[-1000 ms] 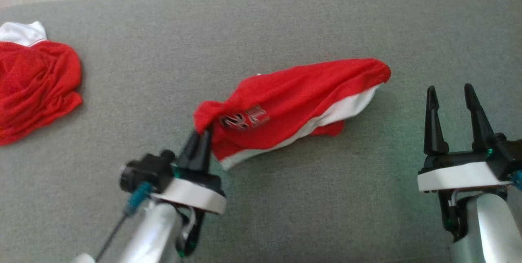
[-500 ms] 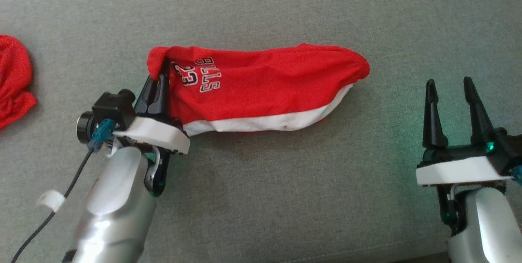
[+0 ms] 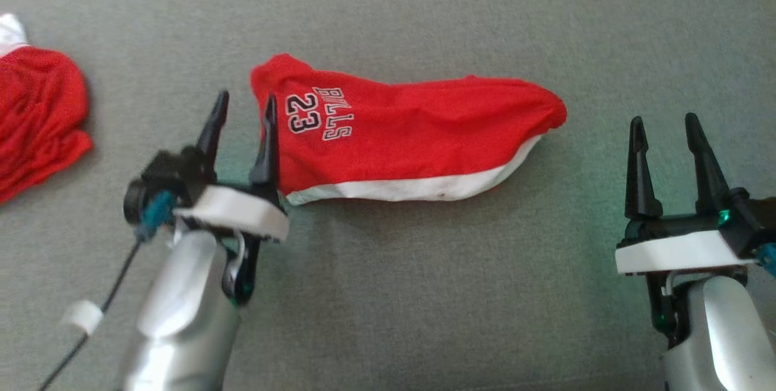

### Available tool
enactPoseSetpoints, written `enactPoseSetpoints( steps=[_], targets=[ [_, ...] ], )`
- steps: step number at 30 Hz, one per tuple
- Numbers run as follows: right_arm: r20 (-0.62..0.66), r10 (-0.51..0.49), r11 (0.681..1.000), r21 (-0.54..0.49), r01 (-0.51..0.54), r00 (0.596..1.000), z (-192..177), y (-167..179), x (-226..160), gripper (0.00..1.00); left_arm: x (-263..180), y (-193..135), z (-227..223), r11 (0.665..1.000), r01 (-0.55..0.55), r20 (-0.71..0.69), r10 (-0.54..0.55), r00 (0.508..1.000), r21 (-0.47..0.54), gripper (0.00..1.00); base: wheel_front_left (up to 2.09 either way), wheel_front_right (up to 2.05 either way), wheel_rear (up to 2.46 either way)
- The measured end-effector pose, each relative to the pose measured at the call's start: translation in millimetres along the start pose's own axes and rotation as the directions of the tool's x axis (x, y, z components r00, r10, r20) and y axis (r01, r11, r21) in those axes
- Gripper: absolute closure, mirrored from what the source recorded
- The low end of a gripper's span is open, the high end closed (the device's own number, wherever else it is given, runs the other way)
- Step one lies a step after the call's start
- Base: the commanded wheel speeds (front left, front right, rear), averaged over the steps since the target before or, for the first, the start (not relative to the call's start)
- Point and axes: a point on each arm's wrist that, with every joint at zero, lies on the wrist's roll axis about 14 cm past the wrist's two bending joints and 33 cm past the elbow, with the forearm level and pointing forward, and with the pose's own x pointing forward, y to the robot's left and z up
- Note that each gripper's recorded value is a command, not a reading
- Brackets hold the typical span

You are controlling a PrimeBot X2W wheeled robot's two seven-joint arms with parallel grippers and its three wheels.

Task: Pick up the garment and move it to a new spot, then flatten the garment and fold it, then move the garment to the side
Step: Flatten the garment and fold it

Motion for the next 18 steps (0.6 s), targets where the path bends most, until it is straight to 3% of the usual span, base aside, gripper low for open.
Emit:
enactPoseSetpoints(
  steps=[6,18],
  targets=[
    [0.041,0.032,0.999,0.008,-0.032,0.999,15.5,11.9,-2.4,0.00,-38.9,0.6,2.7,0.999,-0.030,0.019,0.030,0.999,-0.011,0.00,0.00,0.00,0.00],
    [0.020,0.090,0.996,-0.014,-0.090,0.996,13.0,31.4,-42.3,0.00,-124.5,-9.1,-4.7,0.992,-0.110,0.045,0.113,0.993,-0.063,0.00,0.00,0.00,0.00]
  ],
)
